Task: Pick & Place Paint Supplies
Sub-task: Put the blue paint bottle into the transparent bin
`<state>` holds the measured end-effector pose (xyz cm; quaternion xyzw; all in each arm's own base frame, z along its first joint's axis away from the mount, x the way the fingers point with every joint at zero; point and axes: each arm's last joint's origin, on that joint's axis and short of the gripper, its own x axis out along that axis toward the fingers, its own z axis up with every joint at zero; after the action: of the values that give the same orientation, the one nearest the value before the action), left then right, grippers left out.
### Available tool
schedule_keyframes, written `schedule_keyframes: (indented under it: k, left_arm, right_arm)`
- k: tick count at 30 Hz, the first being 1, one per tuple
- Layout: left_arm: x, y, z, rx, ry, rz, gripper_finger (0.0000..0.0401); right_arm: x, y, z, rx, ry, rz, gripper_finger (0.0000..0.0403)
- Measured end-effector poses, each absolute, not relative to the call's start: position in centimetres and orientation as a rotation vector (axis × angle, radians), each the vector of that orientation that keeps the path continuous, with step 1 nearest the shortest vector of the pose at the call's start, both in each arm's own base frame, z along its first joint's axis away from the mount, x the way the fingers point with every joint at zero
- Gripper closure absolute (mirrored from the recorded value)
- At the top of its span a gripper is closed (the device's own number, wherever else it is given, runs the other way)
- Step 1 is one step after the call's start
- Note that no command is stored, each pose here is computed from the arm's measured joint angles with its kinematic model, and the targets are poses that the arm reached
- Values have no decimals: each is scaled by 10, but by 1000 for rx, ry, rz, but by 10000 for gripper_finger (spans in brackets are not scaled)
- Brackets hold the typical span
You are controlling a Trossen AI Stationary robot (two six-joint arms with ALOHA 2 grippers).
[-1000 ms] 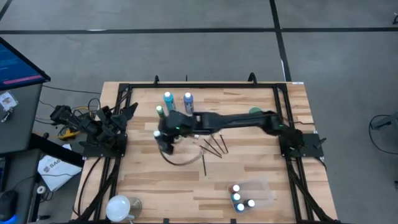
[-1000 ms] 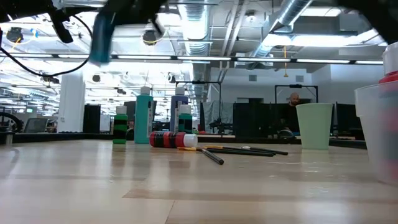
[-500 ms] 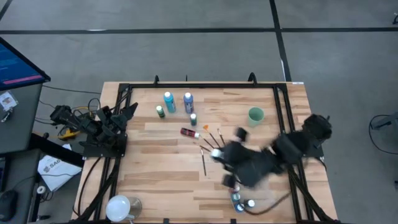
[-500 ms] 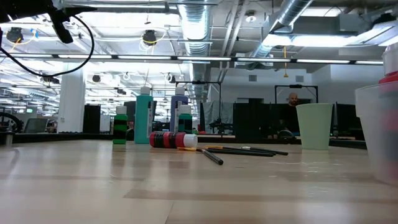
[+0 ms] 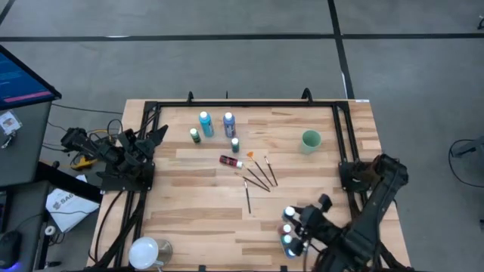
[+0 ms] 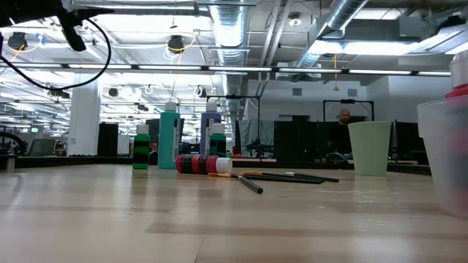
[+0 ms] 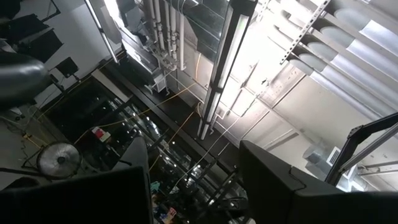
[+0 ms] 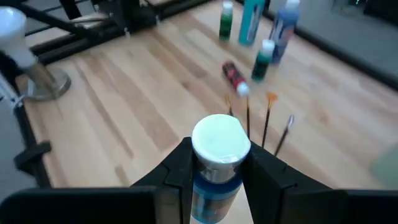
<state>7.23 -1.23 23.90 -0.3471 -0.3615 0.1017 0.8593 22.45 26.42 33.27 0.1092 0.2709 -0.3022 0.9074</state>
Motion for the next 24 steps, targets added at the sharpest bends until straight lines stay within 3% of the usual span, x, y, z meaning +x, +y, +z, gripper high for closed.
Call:
schedule_keyframes:
  k: [14, 24]
  left_arm:
    - [73, -13, 239, -723, -754, 209, 269]
    - [73, -13, 239, -724, -754, 209, 269]
  right_arm:
    - [150, 283, 254, 366, 553, -688, 307]
    - [147, 286, 221, 357, 532, -632, 307]
